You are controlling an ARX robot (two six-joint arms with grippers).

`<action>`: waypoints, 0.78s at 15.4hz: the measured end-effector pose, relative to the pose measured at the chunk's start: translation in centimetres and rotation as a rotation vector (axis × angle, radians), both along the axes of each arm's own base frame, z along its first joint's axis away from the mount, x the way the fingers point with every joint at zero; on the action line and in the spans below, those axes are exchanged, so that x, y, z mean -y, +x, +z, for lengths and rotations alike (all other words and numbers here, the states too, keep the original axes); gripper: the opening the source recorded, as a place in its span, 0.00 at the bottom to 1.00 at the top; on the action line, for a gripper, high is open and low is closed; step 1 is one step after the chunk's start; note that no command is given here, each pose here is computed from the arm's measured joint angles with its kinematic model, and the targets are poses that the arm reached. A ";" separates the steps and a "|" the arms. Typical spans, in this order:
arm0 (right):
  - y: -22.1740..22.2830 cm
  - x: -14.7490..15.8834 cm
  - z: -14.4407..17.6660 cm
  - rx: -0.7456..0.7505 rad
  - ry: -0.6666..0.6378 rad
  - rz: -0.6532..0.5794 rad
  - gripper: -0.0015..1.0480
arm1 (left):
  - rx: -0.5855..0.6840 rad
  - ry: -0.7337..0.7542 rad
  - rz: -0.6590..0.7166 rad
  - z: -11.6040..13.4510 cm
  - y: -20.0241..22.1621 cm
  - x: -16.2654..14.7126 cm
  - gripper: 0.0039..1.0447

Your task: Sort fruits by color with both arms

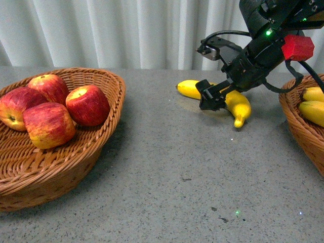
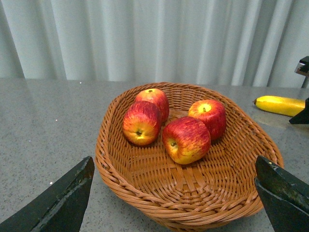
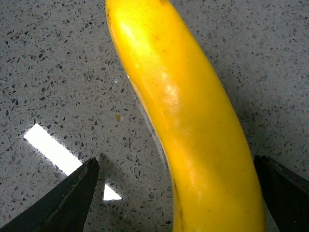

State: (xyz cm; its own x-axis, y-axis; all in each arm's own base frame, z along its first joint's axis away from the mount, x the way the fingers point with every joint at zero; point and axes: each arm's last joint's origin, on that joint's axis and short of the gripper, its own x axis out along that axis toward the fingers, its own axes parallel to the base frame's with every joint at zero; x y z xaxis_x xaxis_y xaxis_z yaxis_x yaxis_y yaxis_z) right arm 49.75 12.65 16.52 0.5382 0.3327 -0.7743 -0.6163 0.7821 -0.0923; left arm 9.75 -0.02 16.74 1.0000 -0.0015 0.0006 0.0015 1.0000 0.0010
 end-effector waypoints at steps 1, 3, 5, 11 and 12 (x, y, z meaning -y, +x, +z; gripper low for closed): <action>0.0 0.0 0.0 -0.002 -0.005 -0.002 0.94 | 0.000 0.000 0.000 0.0 0.0 0.0 0.94; -0.1 -0.5 0.0 0.001 -0.016 0.007 0.86 | 0.000 0.000 0.000 0.0 0.0 0.0 0.94; -0.1 -0.5 -0.3 0.011 -0.012 0.012 0.62 | 0.000 0.000 0.000 0.0 0.0 0.0 0.94; -3.1 4.9 5.9 0.192 0.210 -0.057 0.34 | 0.000 0.000 0.000 0.0 0.0 0.0 0.94; -4.8 7.4 8.4 0.270 0.234 -0.097 0.34 | 0.000 0.000 0.000 0.0 0.0 0.0 0.94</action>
